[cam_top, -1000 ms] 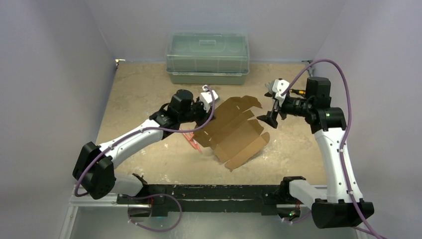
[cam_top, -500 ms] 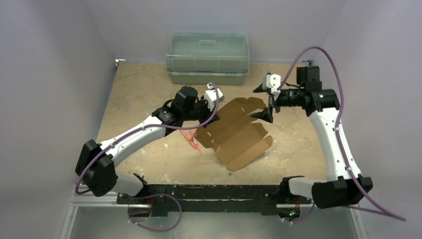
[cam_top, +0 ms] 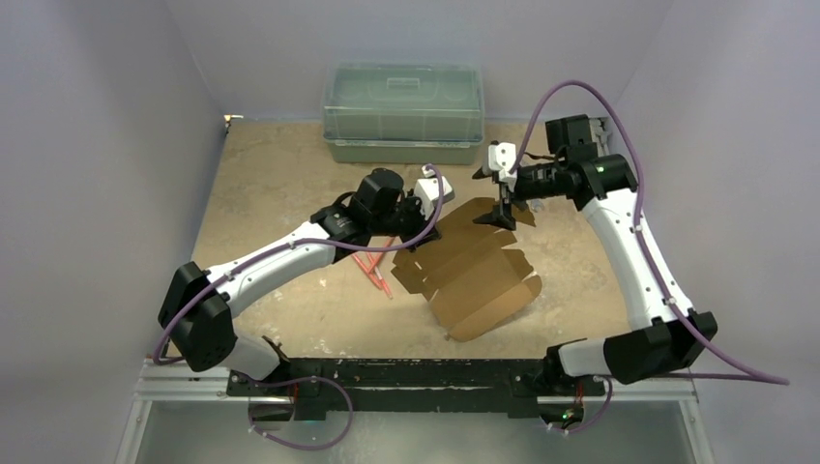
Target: Fold the paper box
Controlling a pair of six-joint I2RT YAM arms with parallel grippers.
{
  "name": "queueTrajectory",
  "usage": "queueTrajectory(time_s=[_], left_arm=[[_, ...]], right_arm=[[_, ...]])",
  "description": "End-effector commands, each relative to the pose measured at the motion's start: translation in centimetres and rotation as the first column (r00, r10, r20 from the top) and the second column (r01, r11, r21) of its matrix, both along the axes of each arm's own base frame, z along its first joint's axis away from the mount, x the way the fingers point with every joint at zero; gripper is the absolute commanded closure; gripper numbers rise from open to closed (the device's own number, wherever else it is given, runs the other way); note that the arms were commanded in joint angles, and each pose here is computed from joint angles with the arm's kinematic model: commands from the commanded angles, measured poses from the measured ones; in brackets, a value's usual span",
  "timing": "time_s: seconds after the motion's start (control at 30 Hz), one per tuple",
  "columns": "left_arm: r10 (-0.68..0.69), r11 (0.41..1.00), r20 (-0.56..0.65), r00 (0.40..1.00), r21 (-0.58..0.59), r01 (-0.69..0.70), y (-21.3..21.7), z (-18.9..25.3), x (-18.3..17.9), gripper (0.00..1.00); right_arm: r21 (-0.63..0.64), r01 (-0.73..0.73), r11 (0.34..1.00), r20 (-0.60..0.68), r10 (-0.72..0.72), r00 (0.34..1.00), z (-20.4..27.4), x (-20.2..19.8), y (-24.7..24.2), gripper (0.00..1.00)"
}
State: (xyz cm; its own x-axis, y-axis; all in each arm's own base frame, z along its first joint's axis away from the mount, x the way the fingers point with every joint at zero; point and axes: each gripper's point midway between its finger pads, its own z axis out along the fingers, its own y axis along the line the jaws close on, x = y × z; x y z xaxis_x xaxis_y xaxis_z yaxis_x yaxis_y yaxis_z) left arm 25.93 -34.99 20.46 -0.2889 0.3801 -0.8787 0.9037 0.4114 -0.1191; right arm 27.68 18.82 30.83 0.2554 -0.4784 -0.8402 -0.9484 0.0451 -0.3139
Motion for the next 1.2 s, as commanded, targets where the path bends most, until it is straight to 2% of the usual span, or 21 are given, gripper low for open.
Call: queueTrajectory(time_s=[0.0,0.47,0.57,0.6,0.67,0.8,0.9,0.93,0.97,1.1,1.17], left_arm=[[-0.007,0.999,0.034,0.999,-0.049,0.009,-1.0,2.1,0.2,1.00],[0.011,0.994,0.018,1.000,-0.109,-0.009,-1.0,2.1,-0.4,1.00],[0.035,0.992,0.019,0.999,-0.118,-0.033,-0.8,2.2,-0.2,0.99],[0.048,0.991,0.018,0.999,-0.122,-0.045,-0.7,2.2,-0.1,0.95],[0.084,0.988,0.016,0.996,-0.131,-0.082,-0.2,2.4,0.1,0.84],[0.202,0.964,0.029,0.979,-0.182,-0.194,2.2,3.6,0.1,0.51],[0.324,0.907,0.044,0.945,-0.299,-0.297,4.9,5.8,0.2,0.25],[0.372,0.875,0.029,0.928,-0.343,-0.341,6.0,6.4,0.0,0.12],[0.421,0.846,0.017,0.907,-0.369,-0.386,7.3,6.0,-0.2,0.03],[0.568,0.725,-0.023,0.823,-0.459,-0.513,11.6,6.0,-0.7,0.01],[0.582,0.703,-0.046,0.812,-0.474,-0.530,12.4,5.4,-1.2,0.01]], right_arm=[[-0.065,0.006,0.998,-0.021,-0.008,1.000,-2.6,1.1,-0.5,0.15],[-0.086,-0.113,0.990,-0.088,0.105,0.991,-3.5,0.6,0.2,0.73],[-0.076,-0.133,0.988,-0.092,0.126,0.988,-3.4,0.1,0.4,0.93],[-0.071,-0.135,0.988,-0.088,0.128,0.988,-3.3,0.0,0.4,1.00],[-0.064,-0.124,0.990,-0.090,0.118,0.989,-3.1,-0.3,0.4,1.00],[-0.027,-0.023,0.999,-0.096,0.021,0.995,-2.3,-0.2,-0.1,1.00],[0.052,0.030,0.998,-0.104,-0.025,0.994,-1.8,-0.7,-0.8,1.00],[0.078,0.044,0.996,-0.113,-0.035,0.993,-1.8,-1.0,-1.2,1.00],[0.098,0.059,0.993,-0.119,-0.048,0.992,-2.0,-1.2,-1.7,1.00],[0.138,0.128,0.982,-0.120,-0.111,0.986,-2.8,-1.6,-3.1,1.00],[0.165,0.145,0.976,-0.130,-0.124,0.984,-3.2,-1.8,-3.1,1.00]])
